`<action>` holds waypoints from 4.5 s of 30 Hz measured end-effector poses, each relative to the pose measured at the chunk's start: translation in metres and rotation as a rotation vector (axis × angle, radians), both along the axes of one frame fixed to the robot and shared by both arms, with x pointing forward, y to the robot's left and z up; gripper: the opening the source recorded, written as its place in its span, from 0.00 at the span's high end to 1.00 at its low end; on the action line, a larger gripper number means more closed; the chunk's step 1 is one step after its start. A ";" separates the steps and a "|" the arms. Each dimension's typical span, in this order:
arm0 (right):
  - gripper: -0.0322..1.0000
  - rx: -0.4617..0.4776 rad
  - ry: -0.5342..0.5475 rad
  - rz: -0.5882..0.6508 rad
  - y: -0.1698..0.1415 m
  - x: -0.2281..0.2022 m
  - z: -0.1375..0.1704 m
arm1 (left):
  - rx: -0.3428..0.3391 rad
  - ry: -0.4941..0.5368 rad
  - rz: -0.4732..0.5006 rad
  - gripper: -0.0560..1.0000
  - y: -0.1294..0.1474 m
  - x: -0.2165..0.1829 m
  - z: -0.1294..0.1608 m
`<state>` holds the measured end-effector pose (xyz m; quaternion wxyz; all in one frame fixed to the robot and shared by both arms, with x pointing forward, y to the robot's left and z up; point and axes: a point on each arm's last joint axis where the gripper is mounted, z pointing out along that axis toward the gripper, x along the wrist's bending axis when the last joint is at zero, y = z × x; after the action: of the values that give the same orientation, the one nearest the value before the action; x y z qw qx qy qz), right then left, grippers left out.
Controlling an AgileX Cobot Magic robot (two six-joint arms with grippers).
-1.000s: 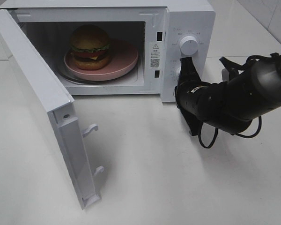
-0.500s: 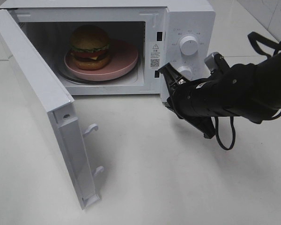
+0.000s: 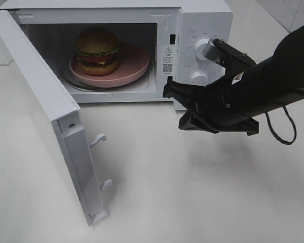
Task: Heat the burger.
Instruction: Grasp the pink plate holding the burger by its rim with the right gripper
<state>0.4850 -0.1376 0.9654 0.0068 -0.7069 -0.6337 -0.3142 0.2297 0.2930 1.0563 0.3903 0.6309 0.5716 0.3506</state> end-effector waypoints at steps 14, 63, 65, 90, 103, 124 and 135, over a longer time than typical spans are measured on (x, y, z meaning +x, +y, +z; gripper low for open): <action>0.95 -0.373 0.010 0.534 -0.004 -0.002 0.042 | 0.000 0.000 0.000 0.02 0.000 0.000 0.000; 0.01 -1.020 -0.559 1.667 0.012 0.010 0.059 | 0.000 0.000 0.000 0.02 0.000 0.000 0.000; 0.01 -1.029 -0.566 1.681 0.018 0.014 0.057 | 0.000 0.000 0.000 0.02 0.000 0.000 0.000; 0.03 -1.068 -0.713 1.663 0.079 0.074 0.043 | 0.000 0.000 0.000 0.02 0.000 0.000 0.000; 0.04 -1.047 -0.757 1.621 0.113 0.102 0.020 | 0.000 0.000 0.000 0.02 0.000 0.000 0.000; 0.07 -1.030 -0.759 1.573 0.146 0.143 -0.017 | 0.000 0.000 0.000 0.02 0.000 0.000 0.000; 0.08 -1.013 -0.739 1.535 0.161 0.161 -0.036 | 0.000 0.000 0.000 0.02 0.000 0.000 0.000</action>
<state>0.6465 0.0236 0.9296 -0.2924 0.1185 -0.9417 -0.1171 0.2297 0.2930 1.0563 0.3903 0.6309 0.5716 0.3506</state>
